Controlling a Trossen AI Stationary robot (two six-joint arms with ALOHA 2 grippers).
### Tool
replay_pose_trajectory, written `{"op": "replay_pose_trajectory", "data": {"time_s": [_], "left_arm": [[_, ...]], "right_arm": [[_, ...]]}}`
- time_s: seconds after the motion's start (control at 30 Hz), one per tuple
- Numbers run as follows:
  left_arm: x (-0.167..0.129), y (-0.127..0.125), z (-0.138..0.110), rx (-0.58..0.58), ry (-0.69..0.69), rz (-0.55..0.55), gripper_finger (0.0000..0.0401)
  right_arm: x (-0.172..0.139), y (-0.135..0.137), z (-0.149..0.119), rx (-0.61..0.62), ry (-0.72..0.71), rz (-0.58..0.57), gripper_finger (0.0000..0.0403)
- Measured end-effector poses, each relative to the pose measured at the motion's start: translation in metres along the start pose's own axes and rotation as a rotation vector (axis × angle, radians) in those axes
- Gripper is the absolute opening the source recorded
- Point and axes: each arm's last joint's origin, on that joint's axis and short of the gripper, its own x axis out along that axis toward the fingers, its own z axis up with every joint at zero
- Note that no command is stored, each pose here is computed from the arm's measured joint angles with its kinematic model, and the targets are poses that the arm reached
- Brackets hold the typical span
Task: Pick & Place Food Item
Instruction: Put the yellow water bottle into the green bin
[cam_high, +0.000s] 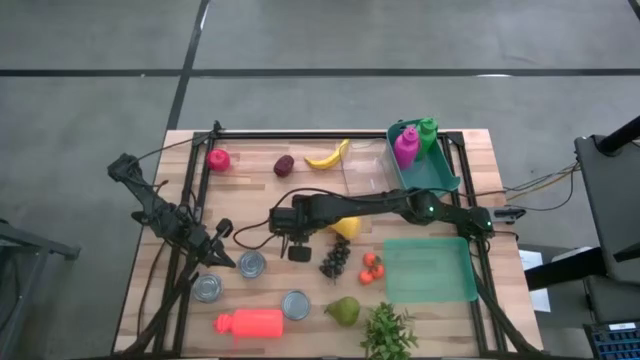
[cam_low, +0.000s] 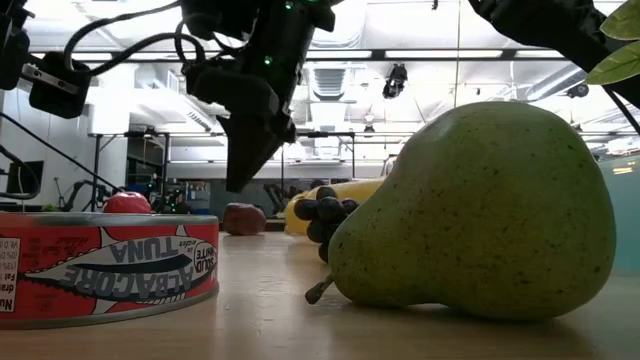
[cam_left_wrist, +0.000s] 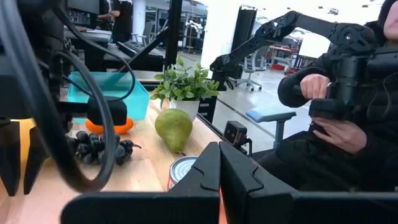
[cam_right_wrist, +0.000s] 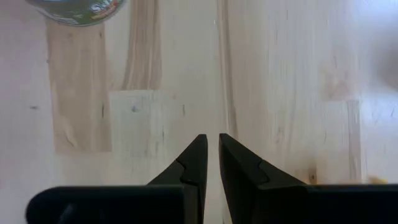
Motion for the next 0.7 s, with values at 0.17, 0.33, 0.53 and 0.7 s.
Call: {"op": "replay_pose_trajectory", "data": {"time_s": [0.17, 0.33, 0.53, 0.7], "left_arm": [[0.000, 0.000, 0.000, 0.000, 0.000, 0.000, 0.0000], [0.000, 0.000, 0.000, 0.000, 0.000, 0.000, 0.0000], [0.000, 0.000, 0.000, 0.000, 0.000, 0.000, 0.0000], [0.000, 0.000, 0.000, 0.000, 0.000, 0.000, 0.0000]], "right_arm": [[-0.006, 0.002, 0.002, -0.034, -0.022, 0.002, 0.0036], [-0.020, 0.007, 0.010, -0.010, -0.119, 0.007, 0.0036], [-0.047, 0.004, 0.018, 0.092, -0.254, -0.171, 0.0036], [-0.059, -0.003, 0.015, 0.173, -0.231, -0.165, 0.0036]]}}
